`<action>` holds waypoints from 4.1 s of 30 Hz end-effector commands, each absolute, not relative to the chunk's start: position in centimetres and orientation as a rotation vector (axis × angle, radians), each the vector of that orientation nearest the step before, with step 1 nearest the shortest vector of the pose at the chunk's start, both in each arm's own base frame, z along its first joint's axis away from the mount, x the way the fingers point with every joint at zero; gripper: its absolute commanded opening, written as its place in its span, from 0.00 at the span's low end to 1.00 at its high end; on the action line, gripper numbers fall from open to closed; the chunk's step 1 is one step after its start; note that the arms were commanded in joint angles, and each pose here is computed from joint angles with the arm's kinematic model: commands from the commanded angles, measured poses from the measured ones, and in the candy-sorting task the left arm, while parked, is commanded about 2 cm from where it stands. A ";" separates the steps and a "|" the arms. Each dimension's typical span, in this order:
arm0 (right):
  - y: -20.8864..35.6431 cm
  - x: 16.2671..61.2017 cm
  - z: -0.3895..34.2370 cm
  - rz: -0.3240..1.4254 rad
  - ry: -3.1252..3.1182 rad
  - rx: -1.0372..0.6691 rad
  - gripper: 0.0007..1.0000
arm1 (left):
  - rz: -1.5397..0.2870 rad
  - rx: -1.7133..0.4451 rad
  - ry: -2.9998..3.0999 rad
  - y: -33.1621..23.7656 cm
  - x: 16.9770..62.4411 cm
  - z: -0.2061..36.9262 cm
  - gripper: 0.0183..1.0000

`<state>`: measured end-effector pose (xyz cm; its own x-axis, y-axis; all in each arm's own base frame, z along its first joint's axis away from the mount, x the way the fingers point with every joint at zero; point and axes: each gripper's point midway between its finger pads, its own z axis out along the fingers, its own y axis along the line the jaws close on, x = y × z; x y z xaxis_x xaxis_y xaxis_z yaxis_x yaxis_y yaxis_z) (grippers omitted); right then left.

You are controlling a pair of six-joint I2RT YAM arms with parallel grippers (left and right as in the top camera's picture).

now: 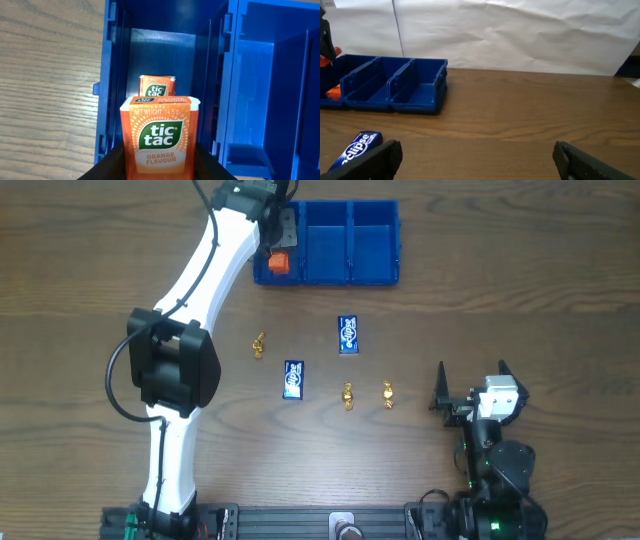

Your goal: Sort Candies Into Trays

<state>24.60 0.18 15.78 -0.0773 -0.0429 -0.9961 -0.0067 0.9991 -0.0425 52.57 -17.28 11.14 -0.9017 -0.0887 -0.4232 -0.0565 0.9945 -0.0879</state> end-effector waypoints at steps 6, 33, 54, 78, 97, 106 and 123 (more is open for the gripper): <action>0.4 24.6 15.7 -0.028 1.647 -0.053 1.00 | -0.094 -0.097 2.700 -16.3 53.3 10.2 0.85; 0.4 24.6 15.7 -0.028 1.647 -0.053 1.00 | -0.234 -0.019 1.536 -3.0 25.9 29.6 1.00; 0.4 24.6 15.7 -0.028 1.647 -0.053 1.00 | -0.223 -0.015 1.720 -2.5 24.3 13.9 1.00; 0.2 24.7 17.4 -0.042 1.575 -0.046 1.00 | -0.224 -0.015 1.721 -2.5 24.3 13.9 1.00; 12.3 35.0 23.1 0.350 2.461 -0.092 1.00 | -0.224 -0.015 1.721 -2.5 24.3 13.9 1.00; 26.9 32.2 13.8 0.337 2.921 -0.178 1.00 | -0.224 -0.015 1.721 -2.5 24.3 13.9 1.00; 30.7 27.8 1.3 -0.051 3.087 0.087 1.00 | -0.224 -0.015 1.721 -2.5 24.3 13.9 1.00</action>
